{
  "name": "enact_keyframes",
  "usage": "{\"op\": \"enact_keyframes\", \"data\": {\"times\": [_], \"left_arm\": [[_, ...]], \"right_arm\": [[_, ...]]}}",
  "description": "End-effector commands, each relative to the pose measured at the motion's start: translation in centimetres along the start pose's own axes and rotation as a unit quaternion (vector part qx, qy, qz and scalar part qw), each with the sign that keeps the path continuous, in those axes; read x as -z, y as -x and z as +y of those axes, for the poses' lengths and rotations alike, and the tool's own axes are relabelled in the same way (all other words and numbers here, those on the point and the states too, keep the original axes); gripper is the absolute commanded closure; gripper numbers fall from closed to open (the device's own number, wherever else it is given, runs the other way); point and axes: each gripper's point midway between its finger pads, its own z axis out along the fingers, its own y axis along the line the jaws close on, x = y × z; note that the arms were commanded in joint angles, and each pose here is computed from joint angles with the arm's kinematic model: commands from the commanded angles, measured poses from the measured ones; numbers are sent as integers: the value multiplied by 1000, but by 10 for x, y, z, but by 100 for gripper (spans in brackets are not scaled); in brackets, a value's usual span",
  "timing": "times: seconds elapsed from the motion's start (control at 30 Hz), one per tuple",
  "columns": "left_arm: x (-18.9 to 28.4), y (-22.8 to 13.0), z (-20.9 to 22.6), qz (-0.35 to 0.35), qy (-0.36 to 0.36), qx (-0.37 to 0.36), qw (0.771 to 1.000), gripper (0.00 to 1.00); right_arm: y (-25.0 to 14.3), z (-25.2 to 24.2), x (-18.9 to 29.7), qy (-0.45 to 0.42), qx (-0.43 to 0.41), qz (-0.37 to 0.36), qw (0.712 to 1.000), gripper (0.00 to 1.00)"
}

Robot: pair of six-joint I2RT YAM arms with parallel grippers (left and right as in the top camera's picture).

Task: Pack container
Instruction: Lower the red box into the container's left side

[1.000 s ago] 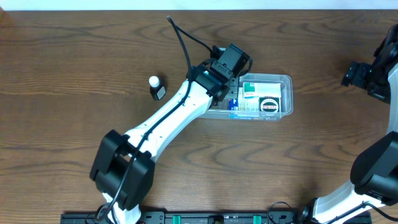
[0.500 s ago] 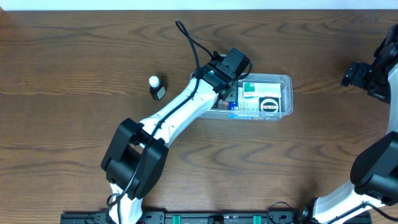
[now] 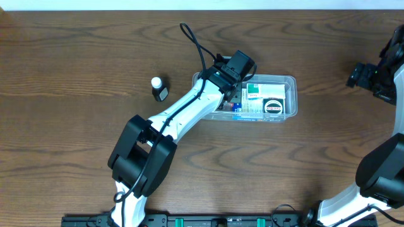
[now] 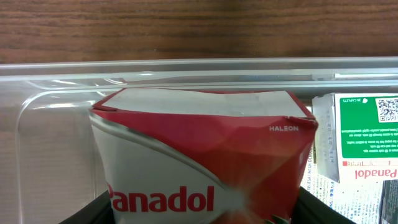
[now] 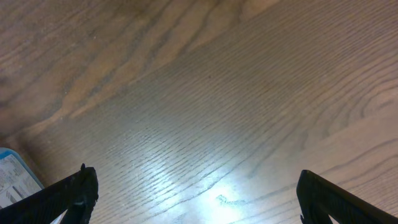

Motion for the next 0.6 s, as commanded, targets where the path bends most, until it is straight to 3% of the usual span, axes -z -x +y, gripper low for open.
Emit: {"op": "enact_keyframes", "data": {"times": [0.0,0.57], "left_arm": [[-6,6,4,-6,12,11,1000,37],[-23,-3,10,11,25,10,1000,37]], "right_arm": [[5,-4,4,-2,2,-9,1000,1],[5,-4,4,-2,2,-9,1000,1]]}}
